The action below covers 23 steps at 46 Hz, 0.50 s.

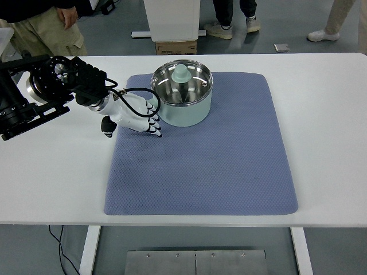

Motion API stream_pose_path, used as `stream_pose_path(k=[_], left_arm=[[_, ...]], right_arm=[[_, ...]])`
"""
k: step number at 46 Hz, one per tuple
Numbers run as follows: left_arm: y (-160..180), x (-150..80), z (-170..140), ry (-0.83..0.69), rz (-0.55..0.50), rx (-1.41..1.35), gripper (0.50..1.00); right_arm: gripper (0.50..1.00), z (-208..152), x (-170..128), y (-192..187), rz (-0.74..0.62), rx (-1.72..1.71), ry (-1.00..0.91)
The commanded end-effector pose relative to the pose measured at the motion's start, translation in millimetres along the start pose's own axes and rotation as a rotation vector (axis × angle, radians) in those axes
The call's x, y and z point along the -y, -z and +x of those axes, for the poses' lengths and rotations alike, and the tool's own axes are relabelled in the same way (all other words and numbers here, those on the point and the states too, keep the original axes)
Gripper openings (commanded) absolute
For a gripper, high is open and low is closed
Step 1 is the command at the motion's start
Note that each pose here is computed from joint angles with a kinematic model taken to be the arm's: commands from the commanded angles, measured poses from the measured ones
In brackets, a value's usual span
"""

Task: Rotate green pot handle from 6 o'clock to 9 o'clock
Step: 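Push the handle farther around until it points toward the left arm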

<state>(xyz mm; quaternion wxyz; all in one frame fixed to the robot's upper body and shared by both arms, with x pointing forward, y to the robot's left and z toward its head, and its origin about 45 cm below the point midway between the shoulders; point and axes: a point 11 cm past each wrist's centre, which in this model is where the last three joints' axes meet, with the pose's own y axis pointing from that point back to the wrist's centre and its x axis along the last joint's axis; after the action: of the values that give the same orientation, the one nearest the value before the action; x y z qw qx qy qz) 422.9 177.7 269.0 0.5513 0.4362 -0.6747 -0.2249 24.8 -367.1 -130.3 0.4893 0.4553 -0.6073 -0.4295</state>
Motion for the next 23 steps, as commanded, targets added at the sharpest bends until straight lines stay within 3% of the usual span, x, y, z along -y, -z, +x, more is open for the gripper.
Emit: stream_pose_path(k=[1, 23], left_arm=[[-1, 0, -3, 0.009, -0.002, -0.001, 1.000], [16, -8, -20, 0.070, 0.047, -0.016, 1.000]], right_arm=[[1.000, 0, 0, 0, 0.000, 0.000, 0.000], [1.000, 0, 0, 0, -0.002, 0.000, 0.000]])
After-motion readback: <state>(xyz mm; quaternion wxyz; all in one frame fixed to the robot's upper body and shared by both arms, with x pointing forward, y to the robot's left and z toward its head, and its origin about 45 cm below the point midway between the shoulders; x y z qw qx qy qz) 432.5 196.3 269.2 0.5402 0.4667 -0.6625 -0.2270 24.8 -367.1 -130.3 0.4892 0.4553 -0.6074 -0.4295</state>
